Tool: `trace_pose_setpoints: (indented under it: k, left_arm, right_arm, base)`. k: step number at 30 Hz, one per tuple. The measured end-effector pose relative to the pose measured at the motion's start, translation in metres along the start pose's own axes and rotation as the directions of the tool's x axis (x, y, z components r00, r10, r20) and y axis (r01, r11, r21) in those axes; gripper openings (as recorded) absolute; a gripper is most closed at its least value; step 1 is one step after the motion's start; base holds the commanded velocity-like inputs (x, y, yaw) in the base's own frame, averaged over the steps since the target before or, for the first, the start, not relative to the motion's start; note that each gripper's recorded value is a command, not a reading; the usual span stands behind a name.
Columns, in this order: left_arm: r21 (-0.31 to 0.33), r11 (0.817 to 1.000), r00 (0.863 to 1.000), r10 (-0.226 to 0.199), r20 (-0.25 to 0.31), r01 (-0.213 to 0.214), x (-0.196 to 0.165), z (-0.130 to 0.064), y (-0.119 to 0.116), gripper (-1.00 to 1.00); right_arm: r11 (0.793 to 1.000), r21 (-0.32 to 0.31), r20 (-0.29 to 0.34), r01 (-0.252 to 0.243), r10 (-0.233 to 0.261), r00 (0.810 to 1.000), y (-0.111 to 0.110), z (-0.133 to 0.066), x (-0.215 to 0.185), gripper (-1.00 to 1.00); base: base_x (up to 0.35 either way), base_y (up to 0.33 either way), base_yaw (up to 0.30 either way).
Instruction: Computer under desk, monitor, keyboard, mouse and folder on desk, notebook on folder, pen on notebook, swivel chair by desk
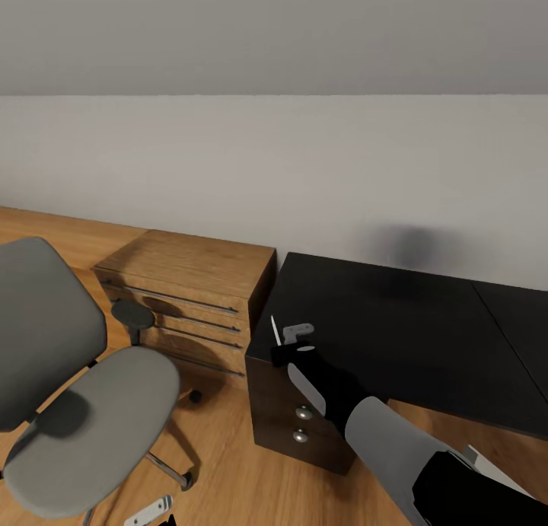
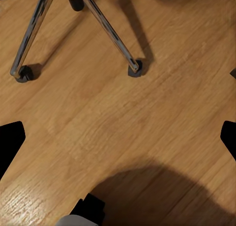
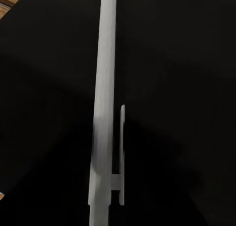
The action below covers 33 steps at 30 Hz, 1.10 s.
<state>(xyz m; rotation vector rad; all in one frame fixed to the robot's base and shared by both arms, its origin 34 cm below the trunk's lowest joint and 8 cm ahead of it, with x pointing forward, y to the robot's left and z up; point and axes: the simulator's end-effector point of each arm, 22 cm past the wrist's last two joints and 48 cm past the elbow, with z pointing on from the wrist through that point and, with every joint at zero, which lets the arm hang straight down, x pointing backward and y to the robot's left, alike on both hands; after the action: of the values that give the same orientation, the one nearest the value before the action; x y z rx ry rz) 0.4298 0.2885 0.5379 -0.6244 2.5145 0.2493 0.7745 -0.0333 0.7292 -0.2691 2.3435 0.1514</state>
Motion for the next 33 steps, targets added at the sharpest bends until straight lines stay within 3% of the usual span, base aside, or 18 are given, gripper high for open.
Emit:
trace_pose_setpoints:
  k: [10, 13, 20, 25, 31, 32, 33]
  left_arm:
    - [-0.001, 1.000, 1.000, 0.002, 0.000, -0.002, -0.007, -0.011, 0.001, 1.00]
    - [-0.002, 1.000, 1.000, 0.002, 0.000, -0.002, -0.010, -0.015, 0.001, 1.00]
    - [-0.002, 1.000, 1.000, 0.002, -0.001, -0.002, -0.015, -0.024, 0.002, 1.00]
    - [-0.002, 1.000, 1.000, 0.002, -0.001, -0.002, -0.020, -0.031, 0.002, 1.00]
    - [-0.002, 1.000, 1.000, 0.002, -0.001, -0.002, -0.022, -0.035, 0.003, 1.00]
    - [-0.004, 1.000, 1.000, 0.004, -0.008, -0.004, -0.019, -0.035, 0.004, 1.00]
    - [-0.005, 1.000, 1.000, 0.005, -0.011, -0.005, -0.018, -0.034, 0.004, 1.00]
  right_arm:
    - [1.000, 0.006, -0.028, -0.019, 0.020, 0.999, -0.004, -0.006, 0.001, -1.00]
    - [0.999, -0.005, 0.001, -0.031, 0.031, 1.000, -0.002, -0.013, -0.016, -1.00]
    - [0.995, -0.004, 0.043, -0.102, 0.102, 0.994, -0.030, -0.026, -0.044, -1.00]
    - [0.985, -0.017, 0.119, -0.174, 0.174, 0.977, -0.066, -0.047, -0.081, -1.00]
    - [0.960, -0.024, 0.166, -0.280, 0.280, 0.946, -0.113, -0.070, -0.102, -1.00]
    - [0.881, -0.141, 0.150, -0.453, 0.471, 0.869, -0.129, -0.093, -0.117, -1.00]
    - [0.884, -0.066, 0.166, -0.463, 0.467, 0.868, -0.187, -0.098, -0.106, -1.00]
  base:
    - [0.000, 0.000, 0.000]
    - [-0.002, 0.000, 0.000]
    - [-0.247, 0.000, 0.000]
    - [-0.116, 0.000, 0.000]
    - [-0.020, 0.000, 0.000]
    - [0.000, 0.000, 0.000]
    - [0.000, 0.000, 0.000]
